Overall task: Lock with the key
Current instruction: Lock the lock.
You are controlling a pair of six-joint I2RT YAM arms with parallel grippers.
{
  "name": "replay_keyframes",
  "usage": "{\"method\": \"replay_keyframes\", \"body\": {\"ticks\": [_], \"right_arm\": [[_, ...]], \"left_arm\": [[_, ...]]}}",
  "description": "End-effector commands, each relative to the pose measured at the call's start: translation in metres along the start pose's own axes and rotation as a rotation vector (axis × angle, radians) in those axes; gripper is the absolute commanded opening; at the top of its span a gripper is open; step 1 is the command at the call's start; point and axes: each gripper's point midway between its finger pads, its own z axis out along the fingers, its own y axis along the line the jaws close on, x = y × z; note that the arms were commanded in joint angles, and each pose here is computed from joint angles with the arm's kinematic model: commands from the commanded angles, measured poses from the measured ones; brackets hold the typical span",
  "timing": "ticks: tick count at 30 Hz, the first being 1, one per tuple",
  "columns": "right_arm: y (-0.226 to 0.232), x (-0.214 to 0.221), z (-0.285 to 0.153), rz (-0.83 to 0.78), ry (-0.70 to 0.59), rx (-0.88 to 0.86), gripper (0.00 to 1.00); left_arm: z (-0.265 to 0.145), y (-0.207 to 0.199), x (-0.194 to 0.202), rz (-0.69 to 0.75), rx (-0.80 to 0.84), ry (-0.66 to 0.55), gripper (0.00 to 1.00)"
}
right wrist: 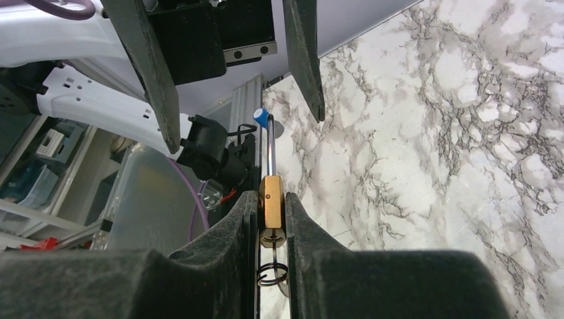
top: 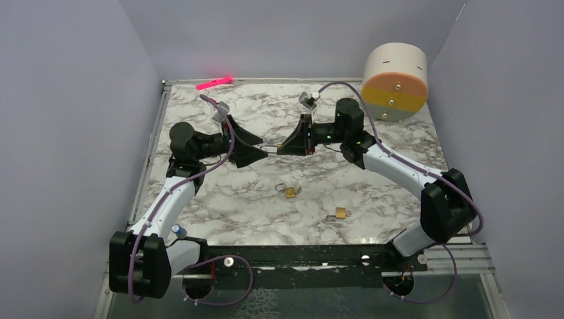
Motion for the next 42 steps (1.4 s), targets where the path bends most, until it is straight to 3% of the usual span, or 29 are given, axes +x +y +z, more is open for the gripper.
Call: {"method": "replay_keyframes", "body": {"ticks": [1,3,5,9,13,14,15,16,17,24,28,32,37,40,42], "right_arm": [[0.019,-0.027,-0.003,-0.087,-0.043,-0.015,0.01],[0.018,-0.028,-0.002,-0.087,-0.043,-0.014,0.01],[0.017,-0.028,-0.001,-0.085,-0.044,-0.014,0.01],[0.016,-0.031,0.0,-0.088,-0.055,-0.013,0.01],[0.017,-0.036,0.001,-0.097,-0.062,-0.02,0.01],[0.016,-0.036,0.002,-0.098,-0.063,-0.021,0.01],[0.016,-0.037,0.002,-0.098,-0.063,-0.024,0.01],[0.016,-0.037,0.002,-0.099,-0.063,-0.025,0.01],[0.016,-0.037,0.003,-0.098,-0.062,-0.026,0.01],[0.012,-0.036,0.004,-0.091,-0.057,-0.019,0.01],[0.008,-0.037,0.002,-0.096,-0.073,0.015,0.31],[0.005,-0.036,0.0,-0.095,-0.095,0.043,0.35],[0.004,-0.034,0.001,-0.09,-0.101,0.035,0.3],[0.005,-0.034,0.002,-0.089,-0.1,0.021,0.07],[0.005,-0.033,0.003,-0.088,-0.099,0.012,0.01]], "left_arm": [[0.0,-0.005,-0.012,0.057,0.009,-0.008,0.83],[0.0,-0.005,-0.012,0.054,0.011,-0.005,0.8],[0.0,-0.006,-0.01,0.054,0.019,0.001,0.72],[0.0,-0.007,-0.008,0.047,0.032,0.013,0.47],[0.0,-0.007,-0.006,0.036,0.039,0.021,0.42],[0.001,-0.008,-0.006,0.036,0.043,0.024,0.36],[0.001,-0.009,-0.005,0.037,0.047,0.026,0.24],[0.001,-0.009,-0.005,0.038,0.048,0.026,0.04],[0.001,-0.009,-0.004,0.036,0.043,0.023,0.0],[0.0,-0.01,-0.01,0.074,0.001,-0.021,0.0],[-0.001,-0.008,-0.014,0.089,-0.025,-0.045,0.0],[-0.001,-0.01,-0.016,0.099,-0.031,-0.054,0.0],[-0.002,-0.009,-0.016,0.099,-0.033,-0.056,0.0],[-0.002,-0.009,-0.016,0.099,-0.037,-0.057,0.0],[-0.001,-0.009,-0.015,0.098,-0.035,-0.056,0.0]]}}
